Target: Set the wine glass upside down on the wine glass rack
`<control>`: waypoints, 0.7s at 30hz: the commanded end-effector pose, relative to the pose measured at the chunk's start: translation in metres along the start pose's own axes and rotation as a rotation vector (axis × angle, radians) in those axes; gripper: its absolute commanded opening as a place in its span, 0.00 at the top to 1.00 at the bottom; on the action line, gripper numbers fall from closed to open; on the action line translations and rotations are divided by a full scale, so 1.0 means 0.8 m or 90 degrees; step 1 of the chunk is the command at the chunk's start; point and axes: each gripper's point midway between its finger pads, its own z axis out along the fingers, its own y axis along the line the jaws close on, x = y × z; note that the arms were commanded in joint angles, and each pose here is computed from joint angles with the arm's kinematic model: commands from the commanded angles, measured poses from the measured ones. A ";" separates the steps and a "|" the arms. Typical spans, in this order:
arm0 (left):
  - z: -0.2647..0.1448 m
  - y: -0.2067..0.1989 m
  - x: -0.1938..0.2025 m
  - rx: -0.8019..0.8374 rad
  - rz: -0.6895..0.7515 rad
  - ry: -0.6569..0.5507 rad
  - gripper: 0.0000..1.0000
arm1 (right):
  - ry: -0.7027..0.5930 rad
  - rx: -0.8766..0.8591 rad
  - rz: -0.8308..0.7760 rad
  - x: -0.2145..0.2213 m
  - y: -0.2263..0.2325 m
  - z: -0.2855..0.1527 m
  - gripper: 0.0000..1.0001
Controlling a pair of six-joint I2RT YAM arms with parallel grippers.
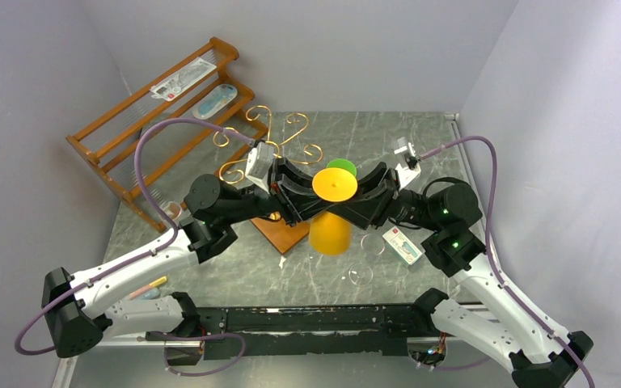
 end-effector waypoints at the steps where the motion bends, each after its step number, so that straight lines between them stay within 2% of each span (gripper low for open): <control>1: -0.002 -0.034 -0.040 0.053 -0.003 -0.070 0.72 | -0.007 0.022 0.001 0.003 -0.013 0.001 1.00; 4: -0.001 -0.029 -0.042 0.039 -0.018 -0.080 0.68 | -0.002 0.021 -0.005 0.003 -0.013 0.001 1.00; 8: 0.002 -0.022 -0.038 0.024 -0.026 -0.075 0.74 | -0.006 0.012 -0.006 0.002 -0.009 0.000 1.00; 12: 0.000 -0.016 -0.035 0.005 -0.025 -0.072 0.63 | -0.023 0.045 -0.001 -0.004 -0.018 0.000 1.00; 21: -0.012 0.001 -0.025 -0.055 -0.009 -0.047 0.35 | -0.132 0.179 0.019 -0.046 -0.055 -0.009 1.00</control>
